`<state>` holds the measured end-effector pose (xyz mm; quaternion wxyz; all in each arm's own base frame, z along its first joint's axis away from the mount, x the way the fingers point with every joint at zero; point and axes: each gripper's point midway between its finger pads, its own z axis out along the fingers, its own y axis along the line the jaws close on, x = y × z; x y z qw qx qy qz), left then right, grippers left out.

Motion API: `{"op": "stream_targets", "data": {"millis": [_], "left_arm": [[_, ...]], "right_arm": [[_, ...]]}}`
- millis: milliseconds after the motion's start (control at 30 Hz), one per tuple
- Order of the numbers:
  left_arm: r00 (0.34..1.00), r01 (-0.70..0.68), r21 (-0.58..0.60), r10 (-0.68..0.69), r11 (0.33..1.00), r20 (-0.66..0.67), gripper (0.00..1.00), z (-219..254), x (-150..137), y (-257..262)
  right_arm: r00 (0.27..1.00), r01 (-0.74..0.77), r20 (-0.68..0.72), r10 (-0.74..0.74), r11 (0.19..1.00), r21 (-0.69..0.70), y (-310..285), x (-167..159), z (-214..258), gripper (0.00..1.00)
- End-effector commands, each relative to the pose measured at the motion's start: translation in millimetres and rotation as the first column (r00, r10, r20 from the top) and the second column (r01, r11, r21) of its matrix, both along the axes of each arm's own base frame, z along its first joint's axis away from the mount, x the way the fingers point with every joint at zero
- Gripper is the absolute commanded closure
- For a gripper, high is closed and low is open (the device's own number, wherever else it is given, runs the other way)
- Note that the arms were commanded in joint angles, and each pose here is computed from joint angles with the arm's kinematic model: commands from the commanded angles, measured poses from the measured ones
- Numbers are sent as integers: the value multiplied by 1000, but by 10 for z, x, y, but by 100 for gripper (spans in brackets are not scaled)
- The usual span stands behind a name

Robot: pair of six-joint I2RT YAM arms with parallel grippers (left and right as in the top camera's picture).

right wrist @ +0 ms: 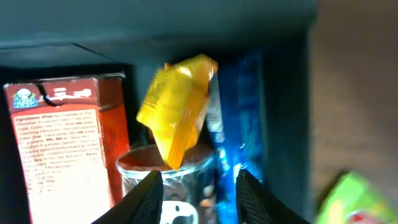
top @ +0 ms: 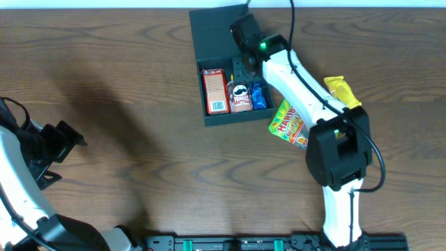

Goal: Pack container
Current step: 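Push the yellow packet down between the biscuit box and Pringles can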

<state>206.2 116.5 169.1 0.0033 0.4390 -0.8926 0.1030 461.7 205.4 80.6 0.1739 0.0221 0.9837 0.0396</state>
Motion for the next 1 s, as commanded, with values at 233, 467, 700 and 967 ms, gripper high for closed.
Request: {"op": "stream_targets", "data": {"millis": [233,467,700,967], "left_arm": [[1000,-4,10,4,1000,7,5,33,2,21],[1000,-4,10,4,1000,6,5,33,2,22],[1000,-4,10,4,1000,7,5,33,3,22],[1000,-4,11,4,1000,7,5,33,2,22]], "right_arm": [[972,227,-7,-236,925,304,110,237,28,64],[967,245,-5,-256,919,311,106,252,15,63],[958,260,29,-284,912,317,76,315,-83,60],[948,270,82,-308,912,308,26,412,-61,78]]}}
